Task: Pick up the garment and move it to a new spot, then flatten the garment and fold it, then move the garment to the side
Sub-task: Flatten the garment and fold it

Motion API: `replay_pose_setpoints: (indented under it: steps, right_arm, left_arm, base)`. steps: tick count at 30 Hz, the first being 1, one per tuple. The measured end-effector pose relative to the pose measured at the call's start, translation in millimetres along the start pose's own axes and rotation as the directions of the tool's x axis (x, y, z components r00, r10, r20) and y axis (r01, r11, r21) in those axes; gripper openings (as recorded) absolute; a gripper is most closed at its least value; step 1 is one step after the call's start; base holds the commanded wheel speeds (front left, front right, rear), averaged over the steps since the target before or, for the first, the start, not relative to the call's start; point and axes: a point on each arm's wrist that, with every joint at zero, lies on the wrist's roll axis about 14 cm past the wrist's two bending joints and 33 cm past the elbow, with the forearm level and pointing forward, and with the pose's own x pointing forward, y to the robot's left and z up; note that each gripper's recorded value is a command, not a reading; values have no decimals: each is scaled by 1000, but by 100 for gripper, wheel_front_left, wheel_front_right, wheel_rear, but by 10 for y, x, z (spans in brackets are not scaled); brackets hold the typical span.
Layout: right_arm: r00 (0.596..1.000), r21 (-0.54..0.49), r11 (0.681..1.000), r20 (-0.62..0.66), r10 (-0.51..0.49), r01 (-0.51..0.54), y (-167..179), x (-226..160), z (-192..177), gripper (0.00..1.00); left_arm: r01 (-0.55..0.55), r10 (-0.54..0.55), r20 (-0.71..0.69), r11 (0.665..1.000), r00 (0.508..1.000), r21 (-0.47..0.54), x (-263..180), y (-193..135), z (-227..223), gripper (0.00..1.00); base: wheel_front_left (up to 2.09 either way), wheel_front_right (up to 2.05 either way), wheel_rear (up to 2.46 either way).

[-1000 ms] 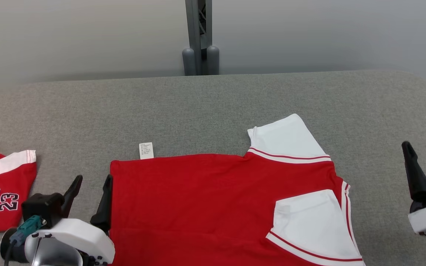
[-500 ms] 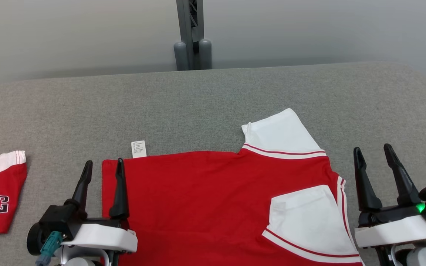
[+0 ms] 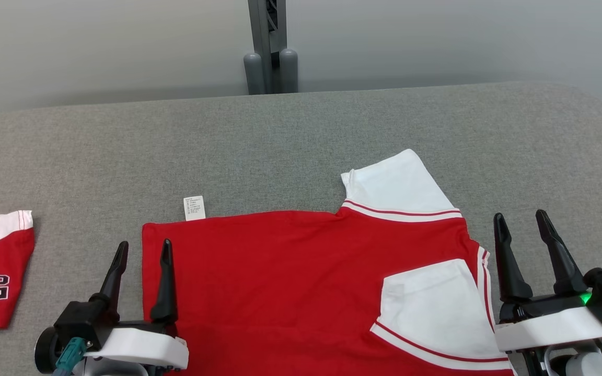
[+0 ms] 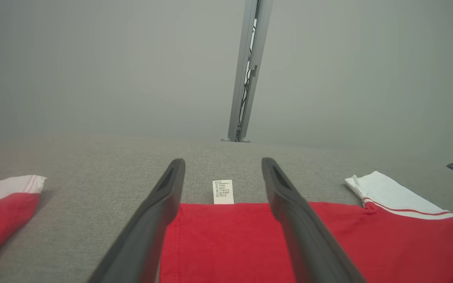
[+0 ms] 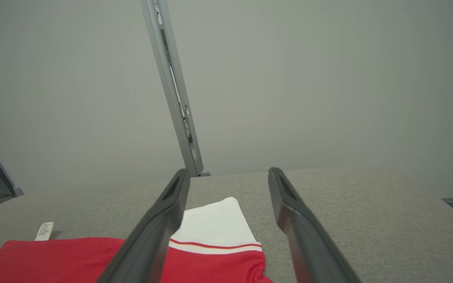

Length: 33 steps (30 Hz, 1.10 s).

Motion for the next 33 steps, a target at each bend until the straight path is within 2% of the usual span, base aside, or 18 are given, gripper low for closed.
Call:
replay_pose_setpoints:
  steps: [5,10,15,19,30,33]
  right_arm:
    - [1000,0,1000,5,-3,3,-12,39,3,100]
    - [1000,-2,1000,-11,-9,9,-44,95,-67,100]
    - [999,1,1000,-26,-20,20,-93,164,-144,100]
    - [999,4,1000,-41,-23,23,-108,195,-207,100]
    - [997,10,999,-61,-43,44,-183,221,-289,100]
    - [997,12,999,-63,-42,43,-183,227,-297,100]
  left_arm:
    - [-26,25,-47,1000,999,-10,13,87,-156,100]
    - [-17,25,-178,999,984,45,188,207,-436,100]
    - [2,35,-364,995,931,101,396,360,-694,100]
    - [25,47,-460,989,886,149,532,443,-814,100]
    - [100,38,-599,975,800,196,685,481,-1021,100]
    - [112,36,-606,972,794,205,722,485,-1022,100]
  base:
    - [0,0,0]
    - [0,0,0]
    - [0,0,0]
    - [0,0,0]
    - [0,0,0]
    - [0,0,0]
